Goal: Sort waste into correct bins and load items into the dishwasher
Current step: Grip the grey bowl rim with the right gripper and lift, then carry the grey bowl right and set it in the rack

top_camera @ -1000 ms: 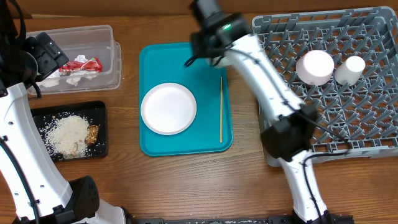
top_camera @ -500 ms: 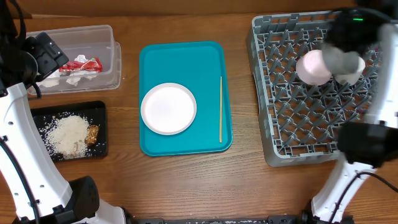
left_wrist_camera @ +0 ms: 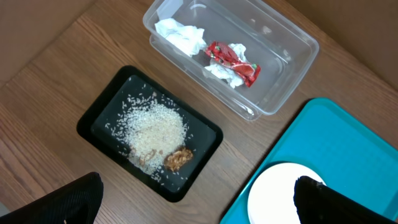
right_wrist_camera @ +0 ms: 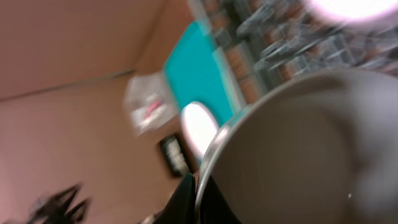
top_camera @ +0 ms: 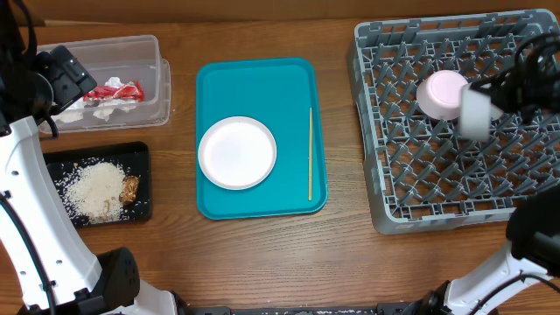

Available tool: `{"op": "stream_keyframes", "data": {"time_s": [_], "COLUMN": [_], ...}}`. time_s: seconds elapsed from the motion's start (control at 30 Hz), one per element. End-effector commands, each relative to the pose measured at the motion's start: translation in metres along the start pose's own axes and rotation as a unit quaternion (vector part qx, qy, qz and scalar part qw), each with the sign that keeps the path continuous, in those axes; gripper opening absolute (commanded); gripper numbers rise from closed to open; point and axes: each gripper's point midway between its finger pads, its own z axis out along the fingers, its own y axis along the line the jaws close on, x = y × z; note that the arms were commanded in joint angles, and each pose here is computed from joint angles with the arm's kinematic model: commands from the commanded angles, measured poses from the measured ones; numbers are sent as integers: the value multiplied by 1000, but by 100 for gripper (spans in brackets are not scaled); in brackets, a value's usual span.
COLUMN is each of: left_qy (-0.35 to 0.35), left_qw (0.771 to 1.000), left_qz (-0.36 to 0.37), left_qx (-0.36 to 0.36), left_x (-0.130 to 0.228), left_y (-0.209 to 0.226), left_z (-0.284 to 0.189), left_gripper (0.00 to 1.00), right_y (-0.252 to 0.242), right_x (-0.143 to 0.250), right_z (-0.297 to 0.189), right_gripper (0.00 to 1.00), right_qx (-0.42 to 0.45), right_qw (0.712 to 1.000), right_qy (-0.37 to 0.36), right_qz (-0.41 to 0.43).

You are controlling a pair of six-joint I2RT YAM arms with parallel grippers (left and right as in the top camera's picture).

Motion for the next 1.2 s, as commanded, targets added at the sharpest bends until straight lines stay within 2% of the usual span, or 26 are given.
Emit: {"op": "stream_keyframes", "data": {"time_s": [0.0, 0.27, 0.47, 0.83, 1.17], "left_qy": [3, 3, 3, 3, 3], "left_qw": [1000, 1000, 1000, 1000, 1000], "left_qz": [-4, -4, -4, -4, -4], "left_qx": [-6, -6, -6, -6, -6], "left_x": [0, 0, 0, 0, 0], "left_y": [1, 1, 1, 1, 1], "left_z": [3, 3, 3, 3, 3], "left_gripper": [100, 100, 100, 100, 100], "right_y": [39, 12, 3, -31, -45], "right_x": [13, 10, 12, 14, 8], "right_z": [-23, -14, -3, 21, 20], "right_gripper": [4, 4, 4, 4, 4], "right_qx": [-136, -145, -199, -244, -239], "right_qw": [986, 981, 975, 967, 967], "right_qy": [-35, -43, -43, -46, -60], "right_qz": [-91, -125, -94, -62, -68]}}
